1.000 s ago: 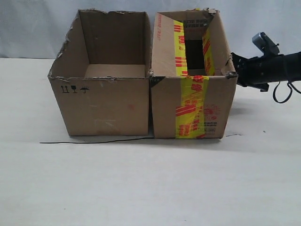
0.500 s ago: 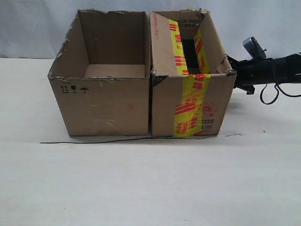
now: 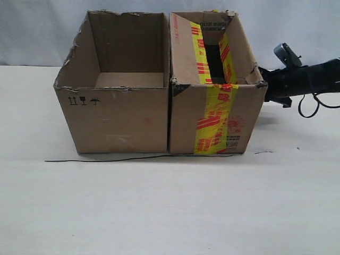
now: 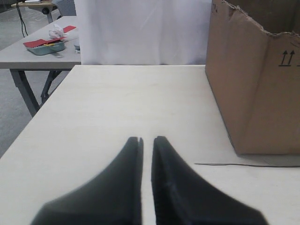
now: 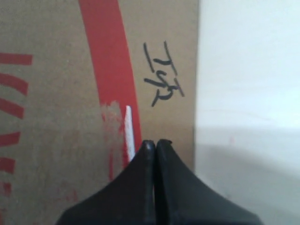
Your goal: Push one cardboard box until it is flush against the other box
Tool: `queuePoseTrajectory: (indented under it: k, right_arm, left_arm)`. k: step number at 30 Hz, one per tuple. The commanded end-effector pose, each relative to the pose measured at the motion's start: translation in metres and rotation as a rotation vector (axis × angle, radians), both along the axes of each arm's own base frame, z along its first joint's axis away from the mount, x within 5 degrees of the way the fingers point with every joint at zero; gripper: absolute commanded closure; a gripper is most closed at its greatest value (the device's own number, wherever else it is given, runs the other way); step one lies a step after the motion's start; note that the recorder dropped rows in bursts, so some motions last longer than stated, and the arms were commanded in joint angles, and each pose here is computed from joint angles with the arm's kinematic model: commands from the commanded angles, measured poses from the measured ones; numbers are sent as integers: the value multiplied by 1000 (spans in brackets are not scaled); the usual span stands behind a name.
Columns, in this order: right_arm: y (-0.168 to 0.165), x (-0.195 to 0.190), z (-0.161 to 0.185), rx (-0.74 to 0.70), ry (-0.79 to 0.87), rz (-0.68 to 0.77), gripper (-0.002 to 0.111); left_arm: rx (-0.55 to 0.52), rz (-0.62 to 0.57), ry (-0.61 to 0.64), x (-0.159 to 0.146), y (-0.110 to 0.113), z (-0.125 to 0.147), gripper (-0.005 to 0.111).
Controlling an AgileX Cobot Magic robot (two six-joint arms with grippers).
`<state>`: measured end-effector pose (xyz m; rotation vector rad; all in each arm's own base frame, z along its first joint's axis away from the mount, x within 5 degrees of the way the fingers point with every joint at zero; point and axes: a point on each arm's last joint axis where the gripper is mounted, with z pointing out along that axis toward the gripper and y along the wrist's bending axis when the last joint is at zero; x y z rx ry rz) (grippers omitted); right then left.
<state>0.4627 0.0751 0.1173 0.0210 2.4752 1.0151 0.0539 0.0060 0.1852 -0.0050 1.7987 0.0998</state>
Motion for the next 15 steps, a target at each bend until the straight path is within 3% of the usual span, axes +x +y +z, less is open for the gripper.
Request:
queuePoseTrajectory:
  k: [1, 15]
  right_arm:
    - [-2, 0, 14, -99, -41, 11, 108]
    - [-51, 5, 31, -76, -34, -153, 108]
  left_arm:
    - [0, -2, -16, 0, 0, 1, 107]
    - [0, -2, -16, 0, 0, 1, 107]
